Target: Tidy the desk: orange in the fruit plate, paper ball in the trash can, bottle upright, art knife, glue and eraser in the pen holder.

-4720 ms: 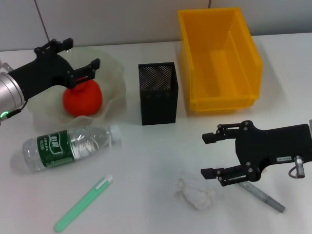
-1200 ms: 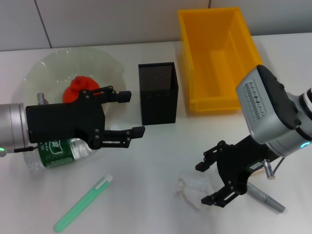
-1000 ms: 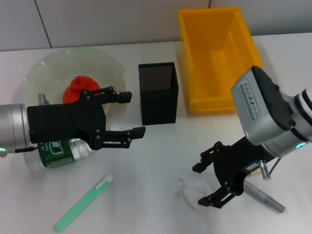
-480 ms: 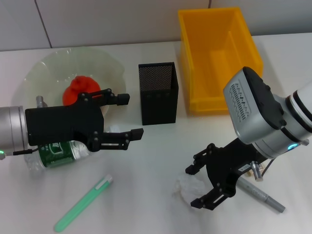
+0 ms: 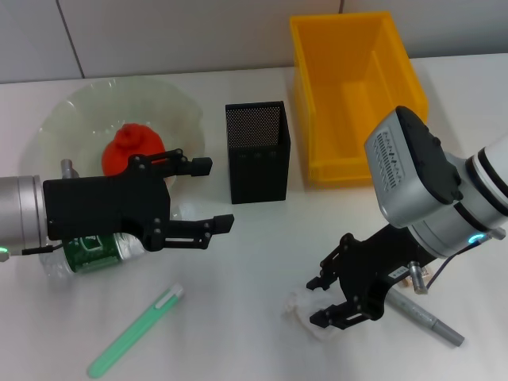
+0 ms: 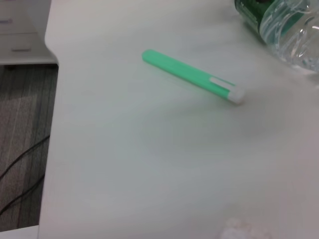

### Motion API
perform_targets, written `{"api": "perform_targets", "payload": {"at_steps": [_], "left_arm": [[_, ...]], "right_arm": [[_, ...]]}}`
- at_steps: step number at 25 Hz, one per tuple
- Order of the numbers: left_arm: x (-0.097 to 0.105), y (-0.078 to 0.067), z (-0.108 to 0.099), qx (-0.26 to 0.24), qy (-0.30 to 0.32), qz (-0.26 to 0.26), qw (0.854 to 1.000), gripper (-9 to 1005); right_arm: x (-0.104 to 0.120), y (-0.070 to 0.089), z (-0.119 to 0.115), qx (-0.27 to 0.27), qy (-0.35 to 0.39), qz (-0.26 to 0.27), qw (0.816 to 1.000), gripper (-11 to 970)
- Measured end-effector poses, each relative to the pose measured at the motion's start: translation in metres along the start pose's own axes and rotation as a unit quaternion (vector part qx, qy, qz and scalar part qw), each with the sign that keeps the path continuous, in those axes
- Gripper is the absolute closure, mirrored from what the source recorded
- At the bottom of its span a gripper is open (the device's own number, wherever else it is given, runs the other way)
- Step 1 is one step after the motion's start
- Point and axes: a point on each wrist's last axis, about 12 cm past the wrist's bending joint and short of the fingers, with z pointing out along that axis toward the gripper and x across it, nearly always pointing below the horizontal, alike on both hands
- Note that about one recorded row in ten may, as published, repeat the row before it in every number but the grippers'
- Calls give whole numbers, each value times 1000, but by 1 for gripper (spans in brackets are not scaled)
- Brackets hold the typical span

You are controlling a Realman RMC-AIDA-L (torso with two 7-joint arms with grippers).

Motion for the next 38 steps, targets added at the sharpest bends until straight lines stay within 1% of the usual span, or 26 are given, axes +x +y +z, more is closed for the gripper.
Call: {"api": "perform_targets", "payload": {"at_steps": [5,8,14,32,38], "left_arm": [[0,0,0,1,2,1,1000,135],[0,0,0,2,2,1,1000,135],[1,-1,0,2,2,0,1000,135],[2,-1,-1,0,3,-2,1000,135],[2,-1,-1,-1,3,-1,1000,135]], "right_arm": [[1,1,0,-1,1,3,1000,444],[1,1,0,1,0,2,1000,560],[1,1,0,2,0,-2,1000,612],[1,1,2,4,0,-6,1000,629],[0,4,-7,21,-5,-13,1000,631]]}}
